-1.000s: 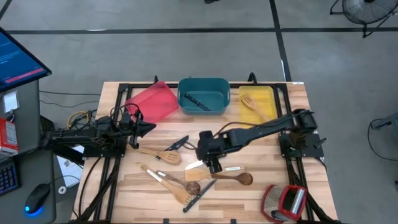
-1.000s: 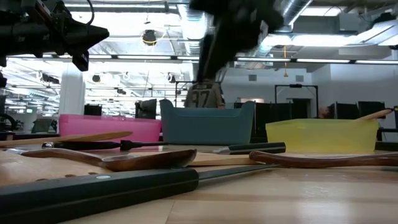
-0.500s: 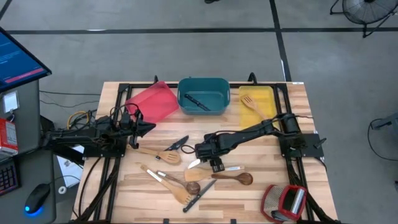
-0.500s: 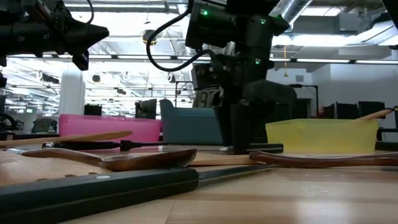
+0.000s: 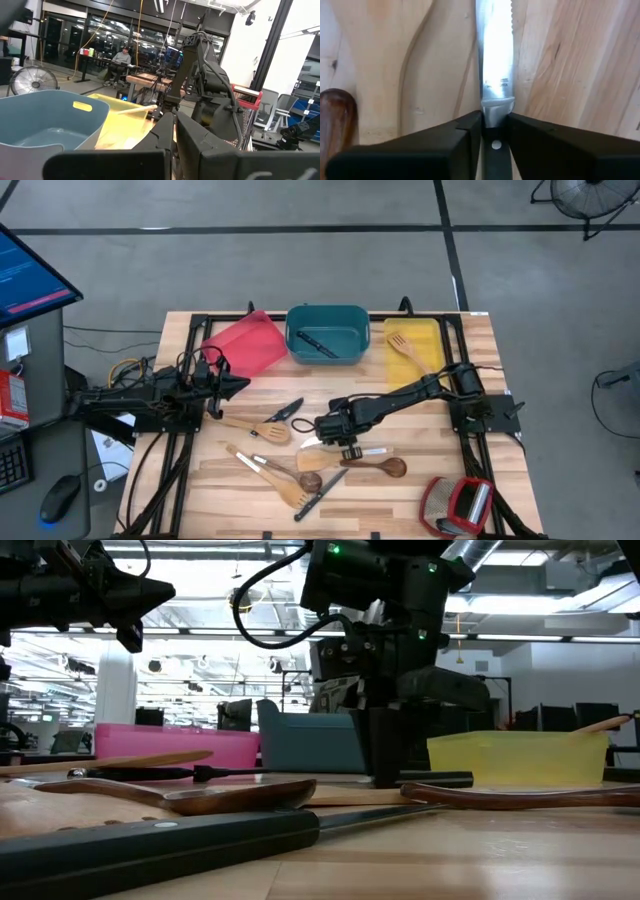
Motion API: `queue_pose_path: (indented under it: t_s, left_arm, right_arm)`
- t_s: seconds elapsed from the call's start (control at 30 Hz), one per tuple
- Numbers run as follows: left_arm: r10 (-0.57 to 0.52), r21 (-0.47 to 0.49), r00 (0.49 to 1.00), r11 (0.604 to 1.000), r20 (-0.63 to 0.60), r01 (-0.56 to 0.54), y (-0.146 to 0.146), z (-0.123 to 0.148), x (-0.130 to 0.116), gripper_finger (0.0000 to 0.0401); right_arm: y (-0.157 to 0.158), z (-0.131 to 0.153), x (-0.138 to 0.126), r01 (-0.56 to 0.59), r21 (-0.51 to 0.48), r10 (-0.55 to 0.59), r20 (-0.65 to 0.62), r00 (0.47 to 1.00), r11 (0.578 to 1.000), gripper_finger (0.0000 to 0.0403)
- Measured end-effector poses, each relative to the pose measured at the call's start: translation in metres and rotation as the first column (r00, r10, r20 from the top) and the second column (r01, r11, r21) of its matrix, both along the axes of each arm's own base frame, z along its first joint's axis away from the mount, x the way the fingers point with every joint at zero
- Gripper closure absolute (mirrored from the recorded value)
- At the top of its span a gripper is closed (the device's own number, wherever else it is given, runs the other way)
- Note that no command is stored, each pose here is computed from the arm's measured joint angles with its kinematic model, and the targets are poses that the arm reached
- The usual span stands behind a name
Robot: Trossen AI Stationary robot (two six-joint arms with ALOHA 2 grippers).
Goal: Pick & Place Kitchen Items
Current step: Put the black knife into the blue bin
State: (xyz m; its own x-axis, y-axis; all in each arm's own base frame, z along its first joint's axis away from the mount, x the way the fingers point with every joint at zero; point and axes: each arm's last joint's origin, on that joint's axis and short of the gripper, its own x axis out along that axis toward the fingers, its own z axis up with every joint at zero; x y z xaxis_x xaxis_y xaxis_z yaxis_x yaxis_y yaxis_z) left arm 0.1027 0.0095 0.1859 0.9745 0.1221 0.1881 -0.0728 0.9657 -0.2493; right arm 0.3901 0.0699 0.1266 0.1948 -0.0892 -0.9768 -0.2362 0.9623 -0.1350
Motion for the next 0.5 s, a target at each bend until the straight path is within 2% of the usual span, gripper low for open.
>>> queue_pose_path:
  t_s: [0.13,0.27,0.5]
  left_arm:
    - [0.0,0.0,1.0,1.0,0.002,0.0,0.0,0.0,0.0,0.0398]
    - [0.0,0.0,1.0,1.0,0.006,0.0,0.0,0.001,0.0,0.0398]
    - [0.0,0.0,1.0,1.0,0.007,0.0,0.0,0.001,0.0,0.0398]
  right_arm:
    - [0.0,0.007,0.0,0.001,0.003,-0.001,0.02,1.0,1.0,0.0335]
    - [-0.003,0.021,-0.002,0.022,-0.013,-0.021,0.076,0.997,1.0,0.0313]
    - [-0.004,0.094,-0.012,0.037,0.026,-0.043,0.306,0.951,0.999,0.0311]
